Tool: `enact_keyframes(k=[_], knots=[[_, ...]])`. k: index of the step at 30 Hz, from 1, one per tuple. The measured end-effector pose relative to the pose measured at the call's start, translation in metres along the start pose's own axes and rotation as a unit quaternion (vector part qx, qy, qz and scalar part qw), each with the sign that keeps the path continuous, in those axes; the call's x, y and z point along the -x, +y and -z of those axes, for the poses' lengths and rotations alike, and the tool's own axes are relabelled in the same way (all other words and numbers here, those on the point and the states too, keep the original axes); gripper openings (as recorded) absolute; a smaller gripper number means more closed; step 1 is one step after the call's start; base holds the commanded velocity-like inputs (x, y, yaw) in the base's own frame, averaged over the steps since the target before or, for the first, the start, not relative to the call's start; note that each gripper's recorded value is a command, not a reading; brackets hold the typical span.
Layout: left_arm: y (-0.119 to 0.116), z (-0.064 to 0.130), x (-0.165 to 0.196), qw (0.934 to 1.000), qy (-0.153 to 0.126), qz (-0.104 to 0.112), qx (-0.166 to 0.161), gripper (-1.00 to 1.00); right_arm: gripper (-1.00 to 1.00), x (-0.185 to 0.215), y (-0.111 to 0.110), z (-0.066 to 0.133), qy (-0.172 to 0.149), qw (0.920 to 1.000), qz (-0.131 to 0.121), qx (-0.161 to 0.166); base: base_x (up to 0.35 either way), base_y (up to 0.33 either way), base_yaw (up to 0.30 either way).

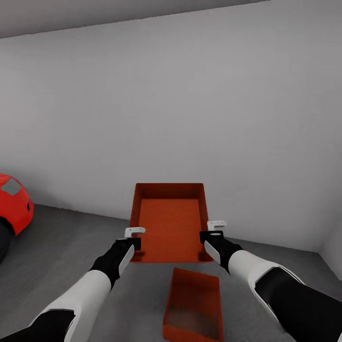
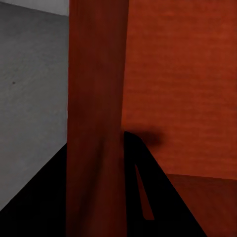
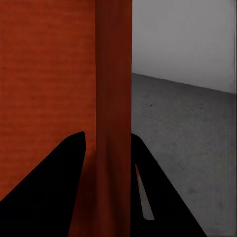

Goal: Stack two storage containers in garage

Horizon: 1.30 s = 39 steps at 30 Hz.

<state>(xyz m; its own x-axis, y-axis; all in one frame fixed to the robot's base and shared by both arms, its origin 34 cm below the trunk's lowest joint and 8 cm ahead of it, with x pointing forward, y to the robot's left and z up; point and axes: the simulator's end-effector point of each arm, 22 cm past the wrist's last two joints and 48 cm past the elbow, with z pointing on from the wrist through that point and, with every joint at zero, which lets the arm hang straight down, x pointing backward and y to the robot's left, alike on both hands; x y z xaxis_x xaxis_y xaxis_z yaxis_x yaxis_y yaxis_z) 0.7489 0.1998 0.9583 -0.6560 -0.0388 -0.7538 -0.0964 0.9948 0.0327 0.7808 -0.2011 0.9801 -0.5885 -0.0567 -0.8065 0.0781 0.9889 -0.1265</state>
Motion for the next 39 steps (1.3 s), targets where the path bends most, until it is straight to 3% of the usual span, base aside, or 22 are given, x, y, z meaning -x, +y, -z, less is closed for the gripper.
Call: enact_keyframes(k=[20,39], knots=[[-0.0002,0.0010,0.0015,1.0000,-0.001,-0.002,0.001,-1.00,-1.00,0.0008,-0.0004,0.0004,-0.001,1.0000,-0.001,0.000,0.030,0.007,-0.278],[-0.0002,0.0005,0.0011,1.0000,-0.001,-0.001,0.000,-1.00,-1.00,0.0008,-0.0004,0.0001,-0.001,1.0000,0.000,0.000,0.244,0.131,-0.060]])
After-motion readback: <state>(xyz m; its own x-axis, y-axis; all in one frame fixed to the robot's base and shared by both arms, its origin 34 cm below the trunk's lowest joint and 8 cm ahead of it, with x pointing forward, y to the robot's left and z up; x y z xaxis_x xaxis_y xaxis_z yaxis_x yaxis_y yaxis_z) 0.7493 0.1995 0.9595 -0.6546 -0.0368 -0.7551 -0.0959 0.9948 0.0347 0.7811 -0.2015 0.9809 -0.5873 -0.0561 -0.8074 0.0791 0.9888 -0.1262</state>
